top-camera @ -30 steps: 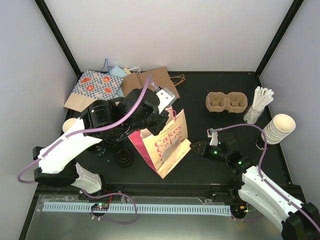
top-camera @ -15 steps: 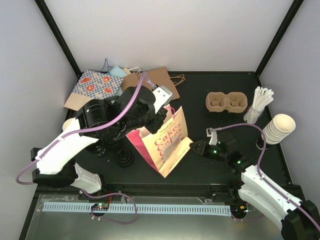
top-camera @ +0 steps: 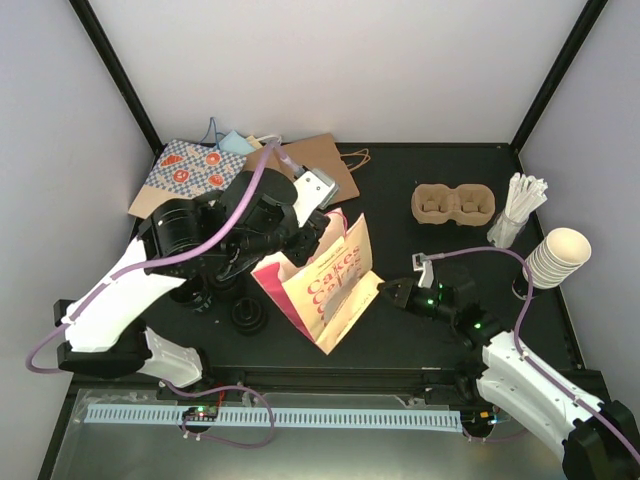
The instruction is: Pack the takeout coffee
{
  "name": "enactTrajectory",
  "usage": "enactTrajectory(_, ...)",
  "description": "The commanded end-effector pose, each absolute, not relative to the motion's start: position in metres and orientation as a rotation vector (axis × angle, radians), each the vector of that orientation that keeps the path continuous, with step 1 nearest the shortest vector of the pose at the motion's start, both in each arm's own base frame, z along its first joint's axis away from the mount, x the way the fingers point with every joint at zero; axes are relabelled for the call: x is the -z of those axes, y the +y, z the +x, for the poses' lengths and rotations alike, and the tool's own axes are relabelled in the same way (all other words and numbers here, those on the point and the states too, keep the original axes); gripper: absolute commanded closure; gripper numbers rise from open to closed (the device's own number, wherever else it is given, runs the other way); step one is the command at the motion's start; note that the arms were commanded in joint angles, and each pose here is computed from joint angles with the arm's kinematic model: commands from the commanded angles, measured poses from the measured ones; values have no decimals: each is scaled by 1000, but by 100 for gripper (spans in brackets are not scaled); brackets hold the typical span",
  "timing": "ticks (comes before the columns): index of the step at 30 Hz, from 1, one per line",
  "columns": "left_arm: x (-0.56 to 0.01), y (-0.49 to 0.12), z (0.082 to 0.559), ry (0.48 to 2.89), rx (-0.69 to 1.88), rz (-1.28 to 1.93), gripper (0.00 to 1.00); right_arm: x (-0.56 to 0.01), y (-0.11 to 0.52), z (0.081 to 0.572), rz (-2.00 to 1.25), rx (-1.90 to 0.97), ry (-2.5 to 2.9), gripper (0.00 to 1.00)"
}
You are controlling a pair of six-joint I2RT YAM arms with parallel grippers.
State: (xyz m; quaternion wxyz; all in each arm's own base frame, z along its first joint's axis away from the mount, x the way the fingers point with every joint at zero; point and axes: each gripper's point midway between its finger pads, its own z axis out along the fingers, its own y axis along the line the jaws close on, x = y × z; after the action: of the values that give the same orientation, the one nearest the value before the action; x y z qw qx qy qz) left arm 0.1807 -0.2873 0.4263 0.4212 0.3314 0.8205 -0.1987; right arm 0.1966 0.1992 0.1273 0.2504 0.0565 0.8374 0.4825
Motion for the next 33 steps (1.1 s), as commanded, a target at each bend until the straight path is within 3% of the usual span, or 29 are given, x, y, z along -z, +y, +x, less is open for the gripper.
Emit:
enactTrajectory(1, -456, -281, 178, 1978, 574, 789, 98, -140, 204, 199, 127, -1363, 2225, 99)
enactTrajectory(23, -465, -202, 218, 2022, 520, 563, 99, -154, 198, 183, -5, -1378, 2097, 98)
enactTrajectory(33, -461, -252, 197, 1954, 781, 818, 98, -156, 186, 187, 17, -1286, 2062, 71)
